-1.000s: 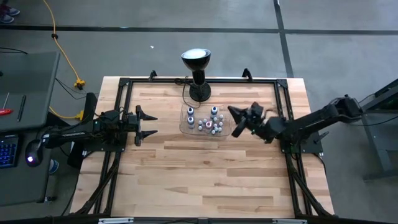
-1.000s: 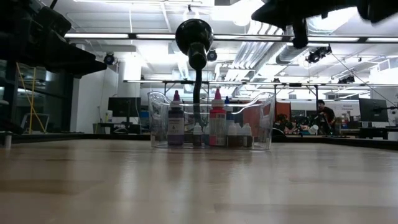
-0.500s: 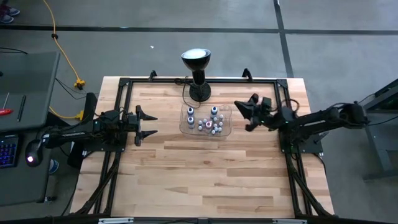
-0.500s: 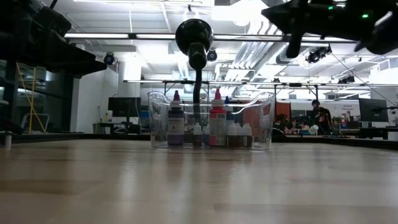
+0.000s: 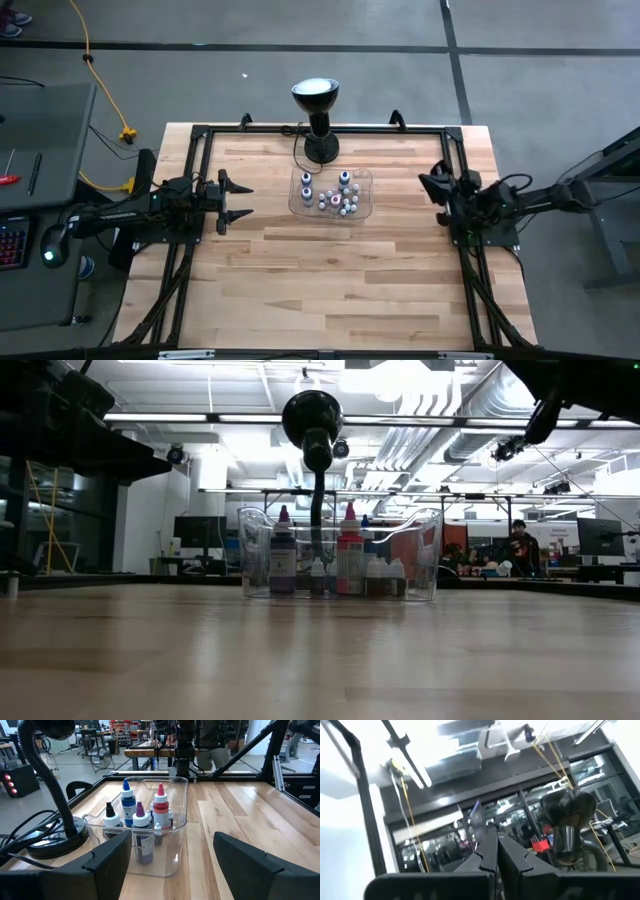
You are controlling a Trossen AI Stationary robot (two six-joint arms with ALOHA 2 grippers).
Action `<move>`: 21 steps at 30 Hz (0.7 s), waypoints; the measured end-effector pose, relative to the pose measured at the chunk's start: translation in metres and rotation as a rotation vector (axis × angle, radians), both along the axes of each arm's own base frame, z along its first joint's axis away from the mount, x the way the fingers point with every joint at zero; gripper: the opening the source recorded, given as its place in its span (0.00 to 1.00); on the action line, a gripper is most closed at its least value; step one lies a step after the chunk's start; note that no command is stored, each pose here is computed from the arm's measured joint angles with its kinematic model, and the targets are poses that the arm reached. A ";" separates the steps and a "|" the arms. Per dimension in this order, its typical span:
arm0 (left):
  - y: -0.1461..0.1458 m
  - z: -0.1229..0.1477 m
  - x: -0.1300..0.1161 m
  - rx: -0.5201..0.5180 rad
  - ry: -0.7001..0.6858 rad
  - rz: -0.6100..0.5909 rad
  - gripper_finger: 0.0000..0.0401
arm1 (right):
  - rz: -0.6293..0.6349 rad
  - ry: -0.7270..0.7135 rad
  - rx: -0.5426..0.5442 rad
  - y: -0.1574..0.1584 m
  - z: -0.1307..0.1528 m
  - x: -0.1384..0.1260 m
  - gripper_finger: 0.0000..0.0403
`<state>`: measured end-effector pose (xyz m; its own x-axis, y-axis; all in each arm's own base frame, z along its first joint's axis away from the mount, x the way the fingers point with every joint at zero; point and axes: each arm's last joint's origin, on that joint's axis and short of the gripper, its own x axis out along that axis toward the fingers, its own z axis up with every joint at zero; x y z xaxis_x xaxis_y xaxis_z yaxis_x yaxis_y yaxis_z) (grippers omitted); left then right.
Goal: Pick & Place food coloring
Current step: Return to Home Position
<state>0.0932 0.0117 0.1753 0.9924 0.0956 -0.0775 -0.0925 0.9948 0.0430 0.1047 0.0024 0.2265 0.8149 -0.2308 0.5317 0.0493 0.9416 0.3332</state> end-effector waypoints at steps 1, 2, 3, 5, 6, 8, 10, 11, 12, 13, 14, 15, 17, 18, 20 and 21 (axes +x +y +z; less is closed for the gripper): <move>0.000 0.000 0.000 0.000 0.000 0.000 0.69 | 0.002 0.006 -0.012 0.000 -0.001 -0.003 0.00; 0.000 0.000 0.000 0.000 0.000 0.000 0.69 | 0.010 0.003 -0.027 0.001 -0.002 -0.007 0.00; 0.000 0.000 0.000 0.000 0.000 0.000 0.69 | 0.016 -0.005 -0.041 0.001 -0.003 -0.011 0.00; 0.000 0.000 0.000 0.000 0.000 0.000 0.69 | 0.031 0.006 -0.052 0.000 -0.005 -0.017 0.00; 0.000 0.000 0.000 0.000 0.000 0.000 0.69 | 0.037 0.042 -0.055 0.000 -0.009 -0.019 0.00; 0.000 0.000 0.000 0.000 0.000 0.000 0.69 | 0.047 0.115 -0.053 0.000 -0.016 -0.019 0.00; 0.000 0.000 0.000 0.001 -0.001 0.000 0.69 | 0.071 0.183 -0.077 0.002 -0.022 -0.016 0.00; 0.000 0.000 0.000 0.000 0.000 0.001 0.69 | 0.082 0.188 -0.085 0.002 -0.022 -0.015 0.00; 0.000 0.000 0.000 0.000 0.003 0.002 0.69 | 0.096 0.207 -0.091 0.003 -0.024 -0.014 0.00; 0.000 0.000 0.000 0.000 0.003 0.001 0.69 | 0.113 0.236 -0.092 0.003 -0.027 -0.013 0.00; 0.000 0.000 0.000 0.000 0.004 0.001 0.69 | 0.127 0.271 -0.099 0.004 -0.030 -0.012 0.00; 0.000 -0.001 0.000 -0.001 0.006 -0.002 0.69 | 0.140 0.295 -0.106 0.004 -0.032 -0.011 0.00; 0.000 -0.001 0.001 -0.002 0.013 -0.003 0.69 | 0.143 0.337 -0.118 0.004 -0.036 -0.011 0.00; 0.000 -0.001 0.001 -0.002 0.014 -0.002 0.69 | 0.140 0.374 -0.134 0.004 -0.040 -0.010 0.00; 0.000 -0.001 0.001 -0.001 0.012 -0.001 0.69 | 0.132 0.421 -0.178 0.005 -0.044 -0.009 0.00; 0.000 -0.001 0.001 -0.002 0.013 -0.002 0.69 | 0.127 0.434 -0.201 0.005 -0.045 -0.009 0.00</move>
